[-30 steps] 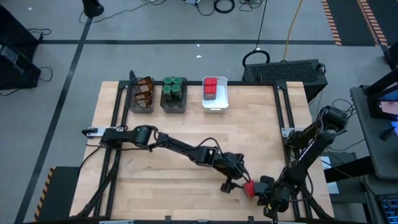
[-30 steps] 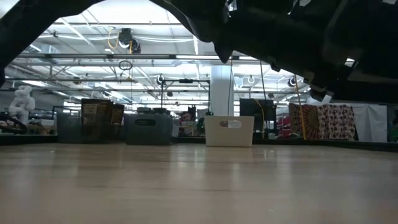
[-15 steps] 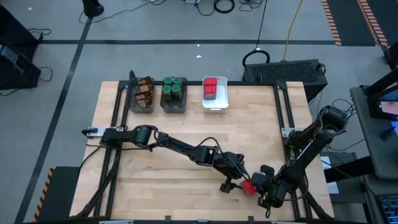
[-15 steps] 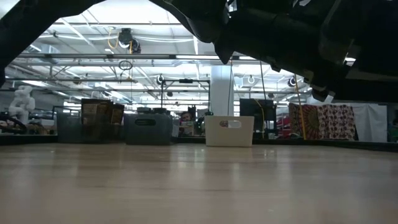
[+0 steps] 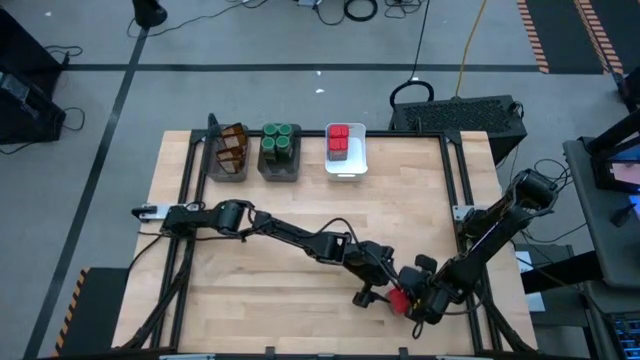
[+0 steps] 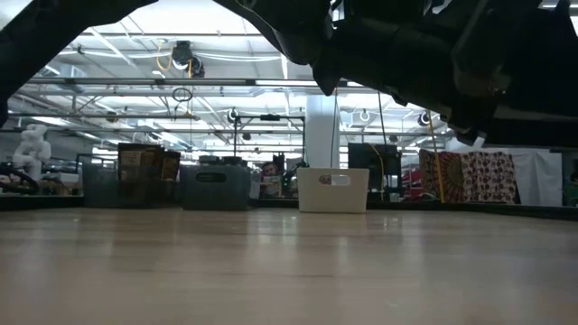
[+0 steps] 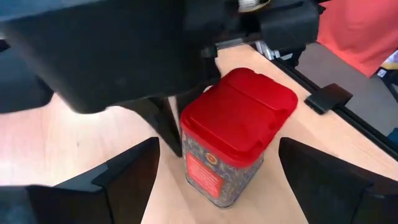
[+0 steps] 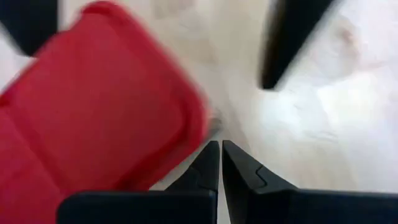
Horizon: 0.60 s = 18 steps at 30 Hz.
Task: Sort spices by type
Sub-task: Put the red seasoning can into the white bin
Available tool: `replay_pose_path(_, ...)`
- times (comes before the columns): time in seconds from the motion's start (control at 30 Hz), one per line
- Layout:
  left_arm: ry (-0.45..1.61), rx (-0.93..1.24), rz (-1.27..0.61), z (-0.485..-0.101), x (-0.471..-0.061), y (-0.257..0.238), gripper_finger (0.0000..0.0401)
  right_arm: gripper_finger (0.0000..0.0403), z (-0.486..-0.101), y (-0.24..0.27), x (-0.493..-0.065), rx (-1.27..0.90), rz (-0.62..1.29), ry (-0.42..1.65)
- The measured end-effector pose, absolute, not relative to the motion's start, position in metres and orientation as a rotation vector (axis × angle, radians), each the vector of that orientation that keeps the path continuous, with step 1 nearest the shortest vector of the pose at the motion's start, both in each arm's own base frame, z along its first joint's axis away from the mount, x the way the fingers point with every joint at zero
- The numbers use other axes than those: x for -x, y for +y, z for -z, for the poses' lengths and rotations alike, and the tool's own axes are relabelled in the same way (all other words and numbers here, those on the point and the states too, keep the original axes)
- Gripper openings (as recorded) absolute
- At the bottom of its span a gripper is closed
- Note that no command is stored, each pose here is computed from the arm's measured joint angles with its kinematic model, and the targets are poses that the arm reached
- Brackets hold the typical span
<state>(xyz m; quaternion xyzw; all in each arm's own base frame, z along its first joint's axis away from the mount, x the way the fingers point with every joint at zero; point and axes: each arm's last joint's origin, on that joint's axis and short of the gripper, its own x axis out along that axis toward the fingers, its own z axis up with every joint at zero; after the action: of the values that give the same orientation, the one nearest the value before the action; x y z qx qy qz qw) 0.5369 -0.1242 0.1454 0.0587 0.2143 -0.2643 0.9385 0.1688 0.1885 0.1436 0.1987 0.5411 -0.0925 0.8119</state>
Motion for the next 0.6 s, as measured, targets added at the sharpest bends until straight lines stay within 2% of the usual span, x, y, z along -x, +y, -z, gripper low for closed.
replay_pose_path(0.17, 0.436, -0.132, 0.556, -0.145, -0.537, -0.125, 0.0334, 0.0000, -0.146, 0.194, -0.173, -0.419, 0.109, 1.115)
replay_pose_path(0.37, 0.453, -0.135, 0.565, -0.144, -0.536, -0.124, 0.0334, 0.0000, -0.144, 0.189, -0.166, -0.451, 0.187, 1.206)
replay_pose_path(0.5, 0.455, -0.129, 0.590, -0.143, -0.535, -0.124, 0.0334, 0.0000, -0.154, 0.201, -0.161, -0.535, 0.018, 1.279)
replay_pose_path(0.6, 0.451, -0.129, 0.604, -0.143, -0.535, -0.123, 0.0334, 0.0000, -0.168, 0.215, -0.161, -0.608, -0.182, 1.228)
